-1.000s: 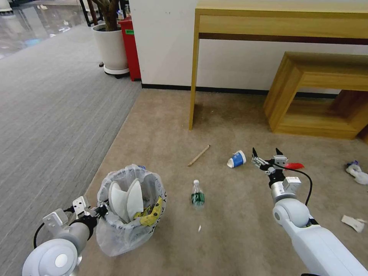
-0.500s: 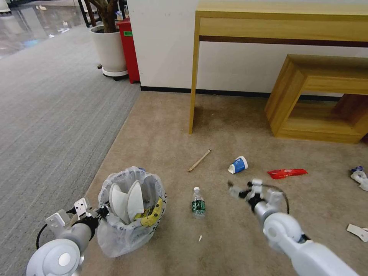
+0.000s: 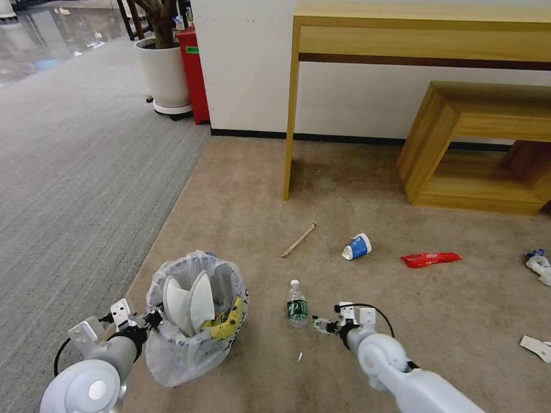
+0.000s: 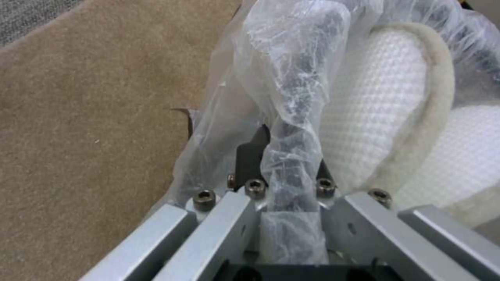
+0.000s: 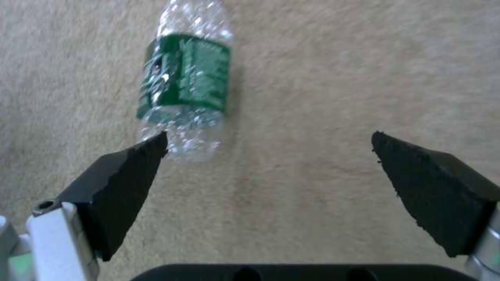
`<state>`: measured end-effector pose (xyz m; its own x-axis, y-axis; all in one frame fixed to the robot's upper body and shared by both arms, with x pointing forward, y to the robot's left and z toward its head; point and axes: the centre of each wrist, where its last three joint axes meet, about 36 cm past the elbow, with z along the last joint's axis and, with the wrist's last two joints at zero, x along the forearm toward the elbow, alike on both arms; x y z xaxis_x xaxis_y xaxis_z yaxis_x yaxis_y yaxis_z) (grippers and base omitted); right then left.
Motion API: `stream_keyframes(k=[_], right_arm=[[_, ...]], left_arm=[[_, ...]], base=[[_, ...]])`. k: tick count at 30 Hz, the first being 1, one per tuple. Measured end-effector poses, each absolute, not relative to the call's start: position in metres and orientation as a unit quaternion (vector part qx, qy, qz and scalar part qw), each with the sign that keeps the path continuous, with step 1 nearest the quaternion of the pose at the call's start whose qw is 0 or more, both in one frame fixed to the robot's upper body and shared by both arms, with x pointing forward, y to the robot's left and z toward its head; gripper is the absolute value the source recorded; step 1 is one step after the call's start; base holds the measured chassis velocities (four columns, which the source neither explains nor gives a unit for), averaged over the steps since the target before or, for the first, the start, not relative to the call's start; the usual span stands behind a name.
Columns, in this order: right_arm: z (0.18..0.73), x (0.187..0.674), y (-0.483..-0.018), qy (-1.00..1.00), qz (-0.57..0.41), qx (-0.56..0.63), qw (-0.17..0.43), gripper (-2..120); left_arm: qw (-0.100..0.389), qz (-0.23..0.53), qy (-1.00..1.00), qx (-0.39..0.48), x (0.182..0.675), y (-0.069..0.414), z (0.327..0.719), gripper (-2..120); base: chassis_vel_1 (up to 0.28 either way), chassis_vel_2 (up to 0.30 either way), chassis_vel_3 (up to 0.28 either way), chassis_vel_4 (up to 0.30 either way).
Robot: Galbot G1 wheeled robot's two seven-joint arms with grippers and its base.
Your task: Pick up the trash bin and place the garbage on the floor into it.
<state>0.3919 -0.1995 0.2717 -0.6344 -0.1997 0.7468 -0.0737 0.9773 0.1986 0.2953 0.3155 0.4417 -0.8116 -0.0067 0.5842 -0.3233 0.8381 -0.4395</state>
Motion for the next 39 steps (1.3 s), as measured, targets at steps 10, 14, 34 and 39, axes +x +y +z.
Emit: stream_keyframes(k=[10, 14, 34, 39], right_arm=[[0.250, 0.408, -0.157, -0.910, -0.075, 0.091, 0.398, 100], [0.246, 0.419, -0.143, -0.911, -0.075, 0.094, 0.393, 100], [0.207, 0.437, -0.136, -0.921, -0.046, 0.068, 0.380, 62], [0.206, 0.435, -0.141, -0.923, -0.044, 0.070, 0.375, 44]], left_arm=[[0.294, 0.270, -0.912, 0.091, 0.295, 0.315, 0.440, 1], [0.292, 0.270, -0.913, 0.090, 0.294, 0.315, 0.441, 1], [0.292, 0.270, -0.914, 0.086, 0.294, 0.313, 0.443, 1], [0.292, 0.271, -0.913, 0.086, 0.294, 0.313, 0.443, 1]], base=[[0.000, 0.000, 0.000, 0.000], [0.000, 0.000, 0.000, 0.000], [0.000, 0.000, 0.000, 0.000], [0.000, 0.000, 0.000, 0.000]])
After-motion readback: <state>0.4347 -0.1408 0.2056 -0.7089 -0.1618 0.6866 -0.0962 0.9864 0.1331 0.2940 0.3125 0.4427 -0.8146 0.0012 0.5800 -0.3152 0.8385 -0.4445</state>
